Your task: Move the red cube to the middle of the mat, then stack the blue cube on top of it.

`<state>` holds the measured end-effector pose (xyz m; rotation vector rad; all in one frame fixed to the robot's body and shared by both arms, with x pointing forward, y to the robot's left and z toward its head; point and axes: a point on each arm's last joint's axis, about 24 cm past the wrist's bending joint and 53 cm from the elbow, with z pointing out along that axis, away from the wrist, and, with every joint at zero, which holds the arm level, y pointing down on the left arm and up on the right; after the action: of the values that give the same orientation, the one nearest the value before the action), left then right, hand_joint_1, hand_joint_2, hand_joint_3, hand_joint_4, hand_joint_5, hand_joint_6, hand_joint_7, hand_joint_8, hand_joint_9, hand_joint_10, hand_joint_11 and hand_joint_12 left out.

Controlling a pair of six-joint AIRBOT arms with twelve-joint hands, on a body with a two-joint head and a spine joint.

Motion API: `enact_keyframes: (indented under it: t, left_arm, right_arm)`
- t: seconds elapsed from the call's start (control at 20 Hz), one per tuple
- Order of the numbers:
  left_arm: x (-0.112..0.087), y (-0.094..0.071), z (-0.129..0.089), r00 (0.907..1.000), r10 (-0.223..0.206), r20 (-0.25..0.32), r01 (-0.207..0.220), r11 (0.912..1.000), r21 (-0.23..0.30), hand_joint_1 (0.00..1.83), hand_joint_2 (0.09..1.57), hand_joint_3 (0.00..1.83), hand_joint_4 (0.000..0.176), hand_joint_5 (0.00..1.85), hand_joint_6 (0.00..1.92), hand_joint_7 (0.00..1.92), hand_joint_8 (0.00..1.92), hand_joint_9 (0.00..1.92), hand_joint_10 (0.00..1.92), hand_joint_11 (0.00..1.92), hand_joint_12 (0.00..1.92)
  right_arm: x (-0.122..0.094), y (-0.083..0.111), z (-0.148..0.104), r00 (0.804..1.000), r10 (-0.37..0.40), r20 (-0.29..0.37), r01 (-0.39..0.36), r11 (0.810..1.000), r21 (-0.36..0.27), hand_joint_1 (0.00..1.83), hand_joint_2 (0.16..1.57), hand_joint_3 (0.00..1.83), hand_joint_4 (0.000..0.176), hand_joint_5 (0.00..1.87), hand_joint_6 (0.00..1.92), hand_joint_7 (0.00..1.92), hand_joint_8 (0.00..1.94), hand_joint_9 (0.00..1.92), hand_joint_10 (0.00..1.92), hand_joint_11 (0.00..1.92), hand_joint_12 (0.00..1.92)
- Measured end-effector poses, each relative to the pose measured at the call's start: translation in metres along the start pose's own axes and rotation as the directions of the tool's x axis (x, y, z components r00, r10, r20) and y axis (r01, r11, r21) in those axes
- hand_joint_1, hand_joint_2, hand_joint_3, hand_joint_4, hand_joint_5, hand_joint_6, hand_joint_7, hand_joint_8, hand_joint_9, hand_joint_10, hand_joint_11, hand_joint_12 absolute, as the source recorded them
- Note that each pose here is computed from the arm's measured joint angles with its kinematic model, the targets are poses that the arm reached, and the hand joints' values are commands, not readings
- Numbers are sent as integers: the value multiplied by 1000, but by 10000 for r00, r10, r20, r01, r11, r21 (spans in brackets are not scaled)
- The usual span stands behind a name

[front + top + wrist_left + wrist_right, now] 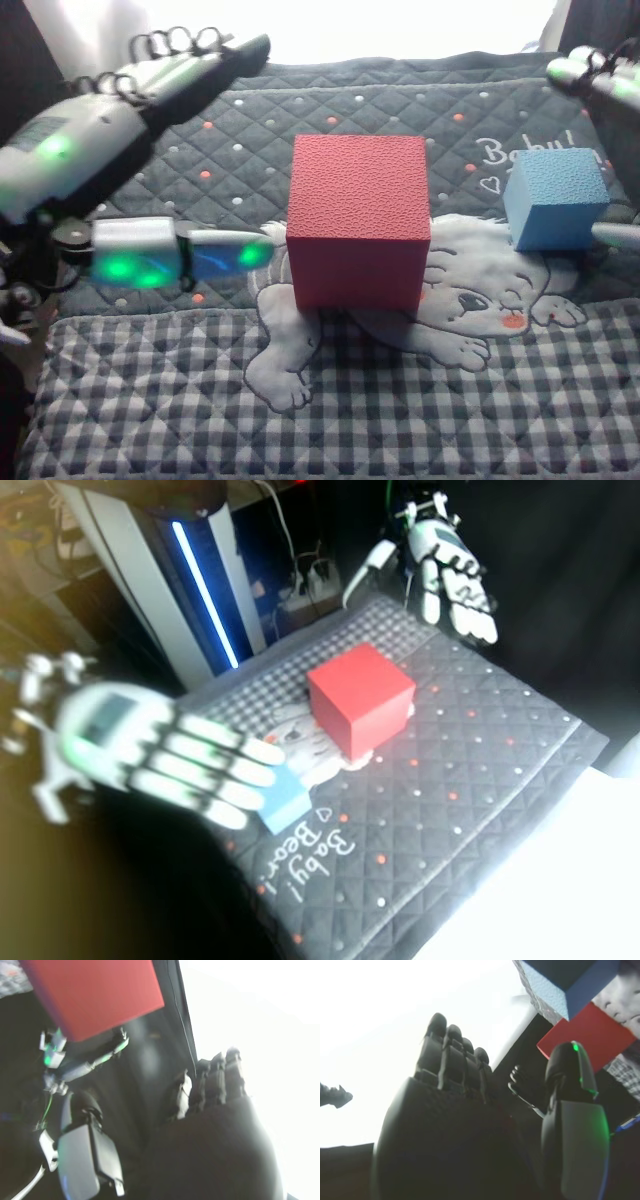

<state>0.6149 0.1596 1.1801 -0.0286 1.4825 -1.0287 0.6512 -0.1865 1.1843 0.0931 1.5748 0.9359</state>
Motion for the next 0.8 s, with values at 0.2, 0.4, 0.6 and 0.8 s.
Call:
enact_keyframes:
  t: [0.2, 0.4, 0.6, 0.8]
  left_arm:
    - [-36, 5, -13, 9936, 189, 1117, -167, 9997, -203, 536, 913, 2, 93, 0, 0, 0, 0, 0, 0, 22, 10]
    - [-33, 4, -20, 9933, 197, 1140, -179, 9997, -174, 636, 921, 5, 46, 34, 11, 0, 0, 0, 0, 0, 0]
    - [-42, 12, -26, 9879, 150, 1541, -83, 9990, -445, 630, 933, 8, 57, 38, 7, 0, 0, 0, 0, 39, 20]
    - [-44, 17, -32, 9857, 152, 1678, -49, 9981, -620, 634, 955, 11, 67, 37, 3, 0, 0, 0, 0, 1, 10]
  right_arm:
    - [18, -11, 10, 9984, 116, -557, -98, 9994, 340, 929, 1149, 0, 0, 0, 0, 23, 4, 117, 72, 0, 703]
    - [32, -25, 24, 9950, 353, -931, -278, 9963, 809, 990, 1145, 0, 0, 7, 0, 86, 1, 97, 326, 0, 1403]
    - [34, -27, 37, 9937, 422, -1039, -330, 9955, 889, 1005, 1164, 1, 0, 342, 139, 482, 131, 252, 1046, 70, 1738]
    - [30, -20, 46, 9948, 415, -931, -346, 9966, 748, 1269, 921, 860, 0, 745, 1906, 686, 1820, 853, 1916, 896, 1920]
